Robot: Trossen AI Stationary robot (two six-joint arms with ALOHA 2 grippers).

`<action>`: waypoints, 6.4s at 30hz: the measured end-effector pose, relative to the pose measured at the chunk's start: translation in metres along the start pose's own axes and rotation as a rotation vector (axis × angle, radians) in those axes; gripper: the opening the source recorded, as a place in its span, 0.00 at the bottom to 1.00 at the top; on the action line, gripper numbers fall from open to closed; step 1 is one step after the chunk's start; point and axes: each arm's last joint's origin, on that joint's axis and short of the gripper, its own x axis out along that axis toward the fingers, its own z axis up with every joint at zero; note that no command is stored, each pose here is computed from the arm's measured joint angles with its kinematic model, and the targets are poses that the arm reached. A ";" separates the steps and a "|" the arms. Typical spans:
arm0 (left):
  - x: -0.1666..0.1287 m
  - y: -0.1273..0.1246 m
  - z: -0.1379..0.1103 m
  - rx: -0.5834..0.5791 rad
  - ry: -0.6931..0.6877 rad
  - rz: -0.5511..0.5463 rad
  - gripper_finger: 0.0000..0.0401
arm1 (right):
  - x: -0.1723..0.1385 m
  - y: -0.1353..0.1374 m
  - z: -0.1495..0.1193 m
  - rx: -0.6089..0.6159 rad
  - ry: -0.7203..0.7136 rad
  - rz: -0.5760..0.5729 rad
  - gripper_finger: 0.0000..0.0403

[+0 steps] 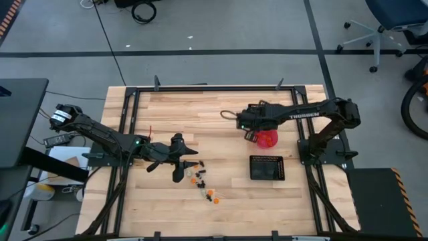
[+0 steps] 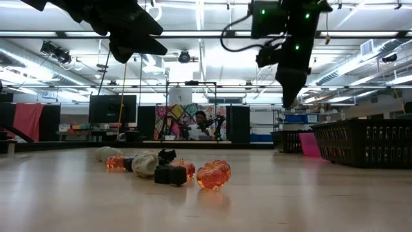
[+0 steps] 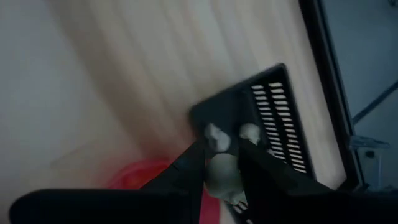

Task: Sort Halloween decoration
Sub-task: Put the white skull toy into the top black bin, then put the orange pumpkin toy into the pink bowl

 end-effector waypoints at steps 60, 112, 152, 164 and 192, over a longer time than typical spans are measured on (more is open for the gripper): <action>0.000 0.000 0.000 0.004 0.001 0.001 0.48 | 0.077 -0.054 -0.006 0.192 -0.015 0.119 0.43; 0.000 0.000 0.001 0.002 -0.006 0.001 0.48 | -0.039 0.295 -0.011 -0.493 -0.436 0.641 0.49; 0.000 0.000 0.001 -0.003 -0.007 0.000 0.48 | -0.013 0.293 -0.027 -0.501 -0.476 0.637 0.29; 0.000 0.000 0.001 -0.002 -0.006 0.000 0.48 | -0.026 0.272 -0.023 -0.496 -0.463 0.532 0.28; 0.000 0.000 0.000 -0.002 -0.006 0.000 0.48 | -0.075 0.199 -0.019 -0.461 -0.421 0.369 0.28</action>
